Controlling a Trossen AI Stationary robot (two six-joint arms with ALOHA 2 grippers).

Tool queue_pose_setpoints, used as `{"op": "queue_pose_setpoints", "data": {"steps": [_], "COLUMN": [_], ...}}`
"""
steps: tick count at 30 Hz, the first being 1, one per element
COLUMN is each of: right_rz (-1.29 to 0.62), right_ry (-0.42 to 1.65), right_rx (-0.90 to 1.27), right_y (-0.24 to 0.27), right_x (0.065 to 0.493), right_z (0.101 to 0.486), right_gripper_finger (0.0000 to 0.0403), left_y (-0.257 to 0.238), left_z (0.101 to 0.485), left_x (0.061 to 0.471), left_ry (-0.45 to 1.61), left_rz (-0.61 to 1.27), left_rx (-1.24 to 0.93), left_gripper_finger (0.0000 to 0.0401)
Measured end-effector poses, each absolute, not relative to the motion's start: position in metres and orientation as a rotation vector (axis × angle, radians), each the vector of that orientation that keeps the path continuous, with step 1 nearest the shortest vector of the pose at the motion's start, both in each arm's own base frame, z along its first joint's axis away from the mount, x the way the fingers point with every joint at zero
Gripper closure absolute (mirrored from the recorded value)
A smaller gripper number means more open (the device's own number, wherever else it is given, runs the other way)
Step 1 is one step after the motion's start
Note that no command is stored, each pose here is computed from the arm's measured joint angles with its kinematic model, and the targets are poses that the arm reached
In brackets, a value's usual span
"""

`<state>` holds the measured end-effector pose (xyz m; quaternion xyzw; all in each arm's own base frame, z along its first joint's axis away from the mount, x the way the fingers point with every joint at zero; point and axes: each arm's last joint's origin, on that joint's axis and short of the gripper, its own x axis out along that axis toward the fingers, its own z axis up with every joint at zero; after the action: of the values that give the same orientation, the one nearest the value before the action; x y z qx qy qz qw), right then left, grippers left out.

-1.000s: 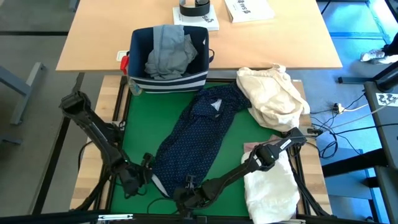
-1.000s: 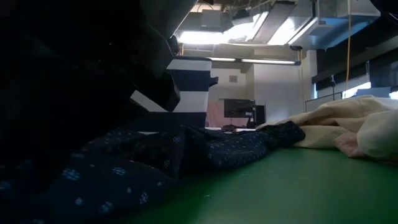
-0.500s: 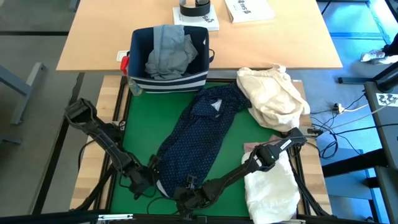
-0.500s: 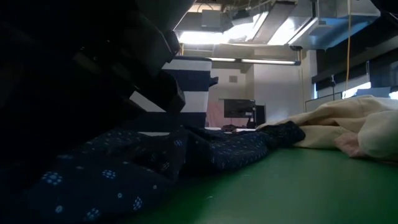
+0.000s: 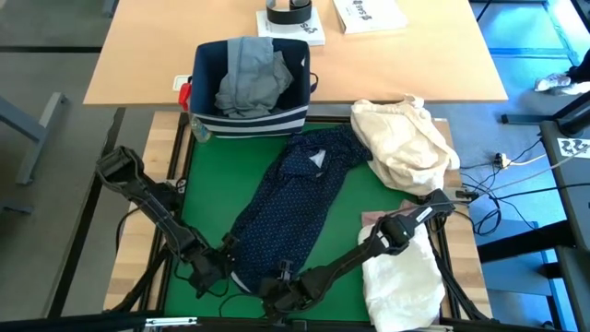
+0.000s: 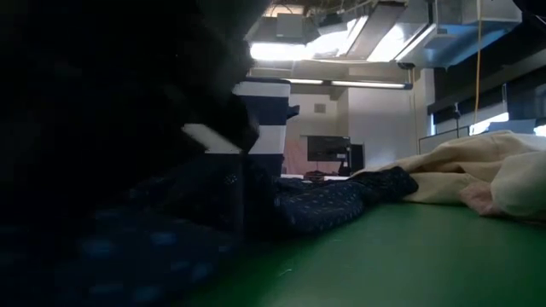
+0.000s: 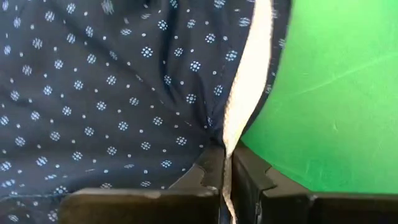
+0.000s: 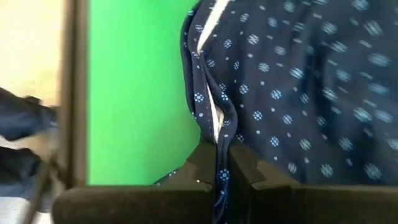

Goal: Fold laundry
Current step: Fold the blue polo shirt

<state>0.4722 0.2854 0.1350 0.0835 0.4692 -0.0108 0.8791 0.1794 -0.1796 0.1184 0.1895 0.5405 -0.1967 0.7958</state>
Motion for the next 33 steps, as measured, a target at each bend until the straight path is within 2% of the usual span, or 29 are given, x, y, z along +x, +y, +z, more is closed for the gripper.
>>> {"op": "queue_pose_setpoints", "data": {"steps": [7,10,16,27,33], "right_rz": [-0.081,-0.082,-0.055,0.037,0.055], "right_ry": [0.985,0.964,0.917,0.711,0.617], "right_rx": [0.156,0.168,0.184,0.3,0.359], "right_y": [0.279,0.276,0.273,0.313,0.331], "right_x": [0.459,0.455,0.448,0.445,0.439], "right_z": [0.173,0.194,0.226,0.235,0.242], "right_gripper_finger": [0.0396,0.0392,0.0396,0.0395,0.0397], "left_y": [-0.178,-0.18,-0.174,-0.2,-0.21], "left_z": [0.147,0.178,0.216,0.223,0.223], "left_x": [0.172,0.173,0.166,0.138,0.125], "left_ry": [1.221,1.16,1.082,1.086,1.082], "left_rz": [-0.388,-0.398,-0.435,-0.538,-0.504], "left_rx": [0.261,0.162,0.038,-0.064,-0.116], "left_gripper_finger": [0.0398,0.0399,0.0399,0.04,0.0396]}}
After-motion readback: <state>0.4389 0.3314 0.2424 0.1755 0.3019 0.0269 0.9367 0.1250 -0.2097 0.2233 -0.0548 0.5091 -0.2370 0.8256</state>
